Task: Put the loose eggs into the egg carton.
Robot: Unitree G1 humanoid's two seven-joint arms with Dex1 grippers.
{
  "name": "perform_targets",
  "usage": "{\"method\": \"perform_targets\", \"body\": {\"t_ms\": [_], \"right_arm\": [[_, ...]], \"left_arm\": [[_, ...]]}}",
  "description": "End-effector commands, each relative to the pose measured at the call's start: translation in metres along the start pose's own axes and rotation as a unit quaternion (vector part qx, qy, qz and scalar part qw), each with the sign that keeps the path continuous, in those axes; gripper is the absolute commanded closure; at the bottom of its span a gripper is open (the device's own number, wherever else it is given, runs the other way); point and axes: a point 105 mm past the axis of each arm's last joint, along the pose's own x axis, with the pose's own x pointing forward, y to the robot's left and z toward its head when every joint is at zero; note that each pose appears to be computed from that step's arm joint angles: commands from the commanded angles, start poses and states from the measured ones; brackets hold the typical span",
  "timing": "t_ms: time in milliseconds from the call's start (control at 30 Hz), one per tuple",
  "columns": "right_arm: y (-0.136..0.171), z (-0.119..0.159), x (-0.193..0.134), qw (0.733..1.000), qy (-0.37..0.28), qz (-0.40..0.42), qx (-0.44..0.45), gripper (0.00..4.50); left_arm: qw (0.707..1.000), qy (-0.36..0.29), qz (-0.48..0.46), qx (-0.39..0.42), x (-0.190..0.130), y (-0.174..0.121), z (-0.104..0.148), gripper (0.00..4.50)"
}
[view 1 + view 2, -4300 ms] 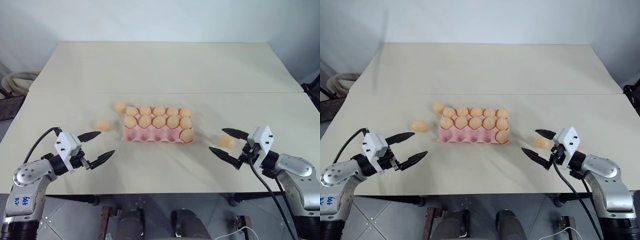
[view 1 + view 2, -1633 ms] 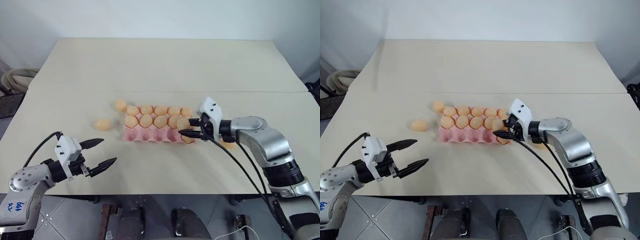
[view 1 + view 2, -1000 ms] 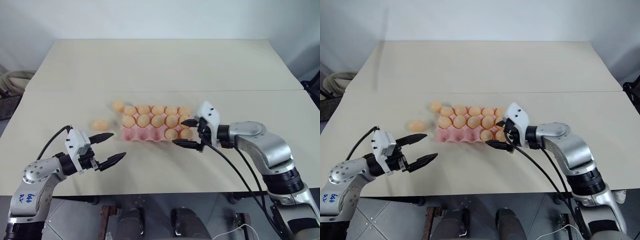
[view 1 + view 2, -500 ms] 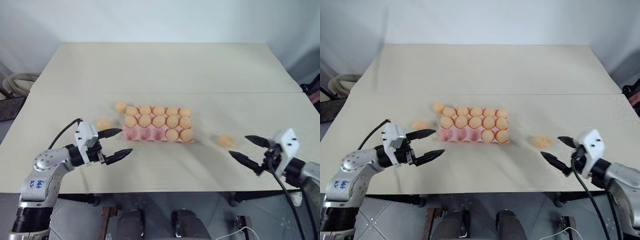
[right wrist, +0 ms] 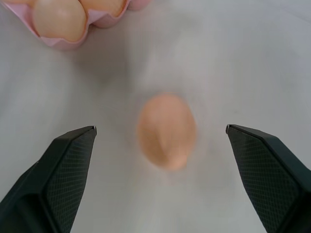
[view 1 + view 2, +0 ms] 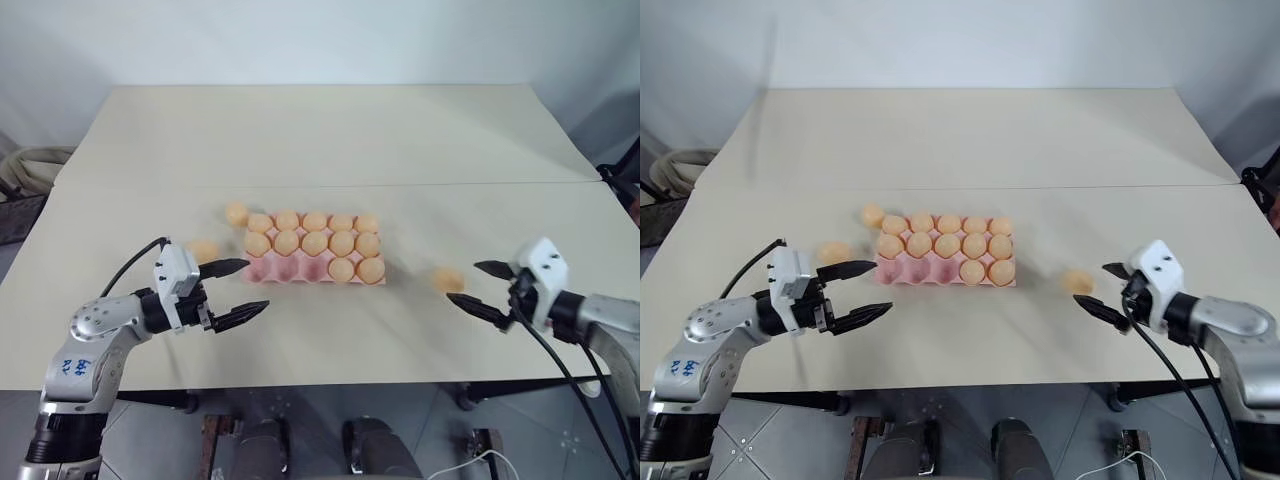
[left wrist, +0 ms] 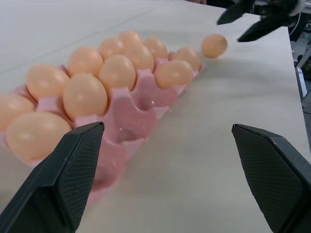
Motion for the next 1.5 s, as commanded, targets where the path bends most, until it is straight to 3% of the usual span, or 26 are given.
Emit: {"method": "perform_targets", "body": {"t_ms": [33,167,233,433,600,700,833,967,1200,1333,1467,1500], "right_arm": [[-0.005,-0.004,0.011,0.999,0.038,0.011,-0.006,0.02],[-0.011,-0.009,0.023,0.998,0.055,0.01,-0.009,0.2],[-0.01,-0.005,0.024,0.999,0.043,0.018,-0.007,0.63],[-0.001,0.002,0.018,0.999,0.023,0.045,-0.019,2.63],[0.037,0.056,0.024,0.989,-0.057,0.128,-0.056,2.63],[0.068,0.096,0.046,0.977,-0.103,0.176,-0.061,2.63],[0.106,0.126,0.081,0.967,-0.119,0.216,-0.069,2.63],[0.133,0.134,0.112,0.961,-0.107,0.243,-0.077,2.63],[0.133,0.128,0.126,0.963,-0.093,0.239,-0.081,2.63],[0.129,0.127,0.125,0.965,-0.099,0.229,-0.085,1.38],[0.123,0.133,0.104,0.957,-0.144,0.234,-0.088,0.02],[0.121,0.132,0.096,0.954,-0.159,0.237,-0.089,0.02]], "left_arm": [[1.0,-0.011,0.008,0.021,-0.007,-0.003,0.011,0.0],[1.0,-0.013,0.017,0.021,-0.009,-0.006,0.011,0.0],[0.999,-0.014,0.023,0.021,-0.011,-0.006,0.012,0.0],[0.999,-0.01,0.038,0.021,-0.016,-0.006,0.01,0.0],[0.997,-0.008,0.074,0.02,-0.03,0.0,0.008,0.0],[0.995,0.002,0.101,0.009,-0.042,0.001,0.0,0.0],[0.992,0.012,0.123,-0.006,-0.053,-0.002,-0.011,0.0],[0.991,0.011,0.136,-0.01,-0.056,-0.004,-0.013,0.0],[0.989,0.006,0.147,-0.008,-0.057,-0.006,-0.009,0.0],[0.989,0.005,0.145,-0.008,-0.054,-0.007,-0.009,0.0],[0.99,0.004,0.144,-0.008,-0.053,-0.006,-0.008,0.0],[0.989,0.004,0.145,-0.009,-0.053,-0.006,-0.008,0.0]]}}
